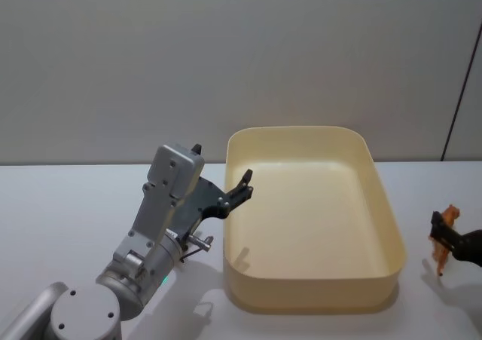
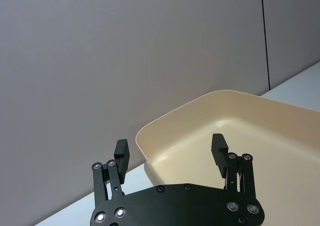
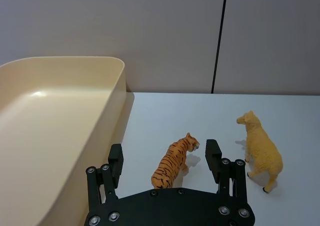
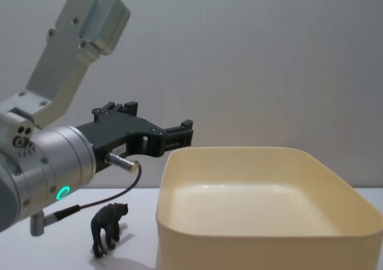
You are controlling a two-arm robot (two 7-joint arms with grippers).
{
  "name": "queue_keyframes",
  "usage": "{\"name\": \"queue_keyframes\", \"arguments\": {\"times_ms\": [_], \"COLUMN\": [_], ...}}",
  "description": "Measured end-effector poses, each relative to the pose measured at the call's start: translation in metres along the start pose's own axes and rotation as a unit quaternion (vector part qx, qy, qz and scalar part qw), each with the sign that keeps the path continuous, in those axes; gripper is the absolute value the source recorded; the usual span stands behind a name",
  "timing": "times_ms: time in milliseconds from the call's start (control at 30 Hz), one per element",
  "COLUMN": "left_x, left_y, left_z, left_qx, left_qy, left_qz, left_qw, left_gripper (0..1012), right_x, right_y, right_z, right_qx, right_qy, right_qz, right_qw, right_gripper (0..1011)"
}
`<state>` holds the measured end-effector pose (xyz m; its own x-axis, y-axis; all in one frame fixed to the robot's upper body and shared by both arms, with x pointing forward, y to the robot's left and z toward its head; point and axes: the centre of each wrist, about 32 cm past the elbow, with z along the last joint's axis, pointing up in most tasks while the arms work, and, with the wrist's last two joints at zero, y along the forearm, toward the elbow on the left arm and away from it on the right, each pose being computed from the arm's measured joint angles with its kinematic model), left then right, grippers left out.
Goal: Pick up the toy alternately with two hands and place it into the central storage box.
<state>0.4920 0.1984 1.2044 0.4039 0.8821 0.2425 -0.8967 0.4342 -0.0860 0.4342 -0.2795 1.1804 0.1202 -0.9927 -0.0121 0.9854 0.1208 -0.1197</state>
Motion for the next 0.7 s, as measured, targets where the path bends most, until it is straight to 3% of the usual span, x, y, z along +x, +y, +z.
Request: {"name": "queue_keyframes", "arguments": {"times_ms": [700], "left_x": [0.0], "left_y": [0.0], "left_z": [0.0], "left_qx": [0.0], "left_qy": [0.0], "left_qz": [0.0], "left_qw": [1.0], "left_gripper": [1001], "right_x": [-0.011], "right_y": [0.041], "right_z": [-0.017], "right_qx": [-0.061], "right_qy": [-0.019], "right_qz": [-0.016], "right_qw": [0.9978], "right_gripper": [1001]}}
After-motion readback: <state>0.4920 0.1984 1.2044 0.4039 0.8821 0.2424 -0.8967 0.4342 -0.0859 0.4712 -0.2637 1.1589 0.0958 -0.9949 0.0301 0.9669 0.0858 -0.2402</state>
